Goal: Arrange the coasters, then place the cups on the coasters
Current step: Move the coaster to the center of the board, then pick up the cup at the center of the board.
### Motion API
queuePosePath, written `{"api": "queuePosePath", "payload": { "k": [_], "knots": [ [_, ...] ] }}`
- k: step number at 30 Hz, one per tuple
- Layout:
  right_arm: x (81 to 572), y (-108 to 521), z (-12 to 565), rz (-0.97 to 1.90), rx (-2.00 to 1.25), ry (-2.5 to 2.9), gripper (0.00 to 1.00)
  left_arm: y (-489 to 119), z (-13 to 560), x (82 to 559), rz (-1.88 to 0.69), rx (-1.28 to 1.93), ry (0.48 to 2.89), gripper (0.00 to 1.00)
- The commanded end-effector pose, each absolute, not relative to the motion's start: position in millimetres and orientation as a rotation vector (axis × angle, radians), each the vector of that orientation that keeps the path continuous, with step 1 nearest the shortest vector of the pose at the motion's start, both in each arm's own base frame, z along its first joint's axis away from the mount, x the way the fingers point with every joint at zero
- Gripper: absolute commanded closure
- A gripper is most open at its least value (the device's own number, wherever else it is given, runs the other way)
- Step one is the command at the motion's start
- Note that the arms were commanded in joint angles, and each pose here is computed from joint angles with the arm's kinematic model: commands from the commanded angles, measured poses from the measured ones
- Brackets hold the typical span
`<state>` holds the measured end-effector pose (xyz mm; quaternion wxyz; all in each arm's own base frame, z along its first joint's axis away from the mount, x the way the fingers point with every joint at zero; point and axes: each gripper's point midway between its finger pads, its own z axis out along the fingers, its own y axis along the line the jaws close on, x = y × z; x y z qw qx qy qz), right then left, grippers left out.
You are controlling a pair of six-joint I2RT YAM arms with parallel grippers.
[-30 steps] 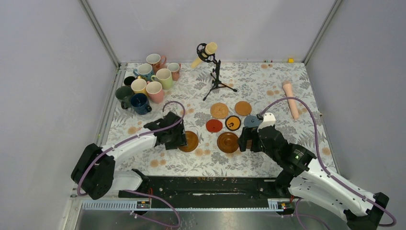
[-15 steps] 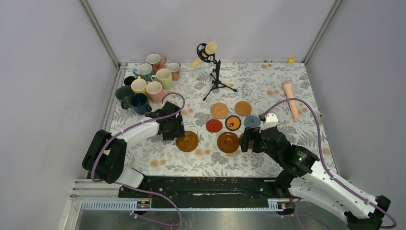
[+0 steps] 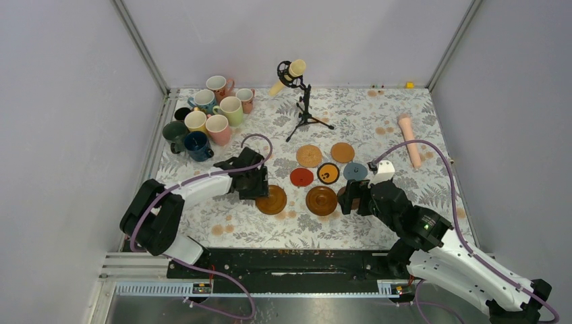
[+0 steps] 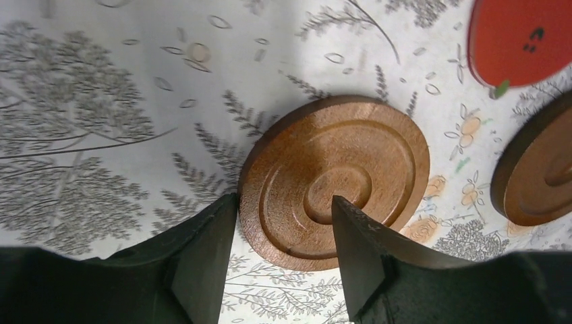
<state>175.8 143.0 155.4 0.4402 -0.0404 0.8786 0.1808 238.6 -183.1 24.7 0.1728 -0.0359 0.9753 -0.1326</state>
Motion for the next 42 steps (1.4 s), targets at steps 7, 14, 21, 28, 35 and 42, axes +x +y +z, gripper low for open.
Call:
{"api": "queuePosePath", "payload": {
  "k": [7, 14, 21, 28, 35, 42],
  "knots": [
    [179.1, 136.9, 156.4, 0.421, -0.075, 2.165, 0.01, -219.4, 16.6, 218.5, -0.506, 0.024, 2.765, 0.47],
    [179.4, 139.8, 153.5, 0.419, -0.083, 2.181, 0.01, -244.1, 17.7, 212.8, -0.541, 0.105, 2.753, 0.47],
    [179.4, 138.5, 155.2, 0.422, -0.078, 2.171, 0.01, -242.7, 11.5, 201.6, -0.520, 0.096, 2.783, 0.48],
    [179.6, 138.8, 154.6, 0.420, -0.079, 2.174, 0.01, -246.3, 14.3, 195.0, -0.540, 0.099, 2.781, 0.48],
    [181.1, 127.9, 155.9, 0.384, -0.024, 2.155, 0.01, -248.5, 19.5, 185.1, -0.550, 0.083, 2.788, 0.47],
    [181.7, 118.3, 158.5, 0.386, 0.061, 2.116, 0.01, -223.9, 53.3, 207.1, -0.400, -0.020, 2.651, 0.42]
  ]
}}
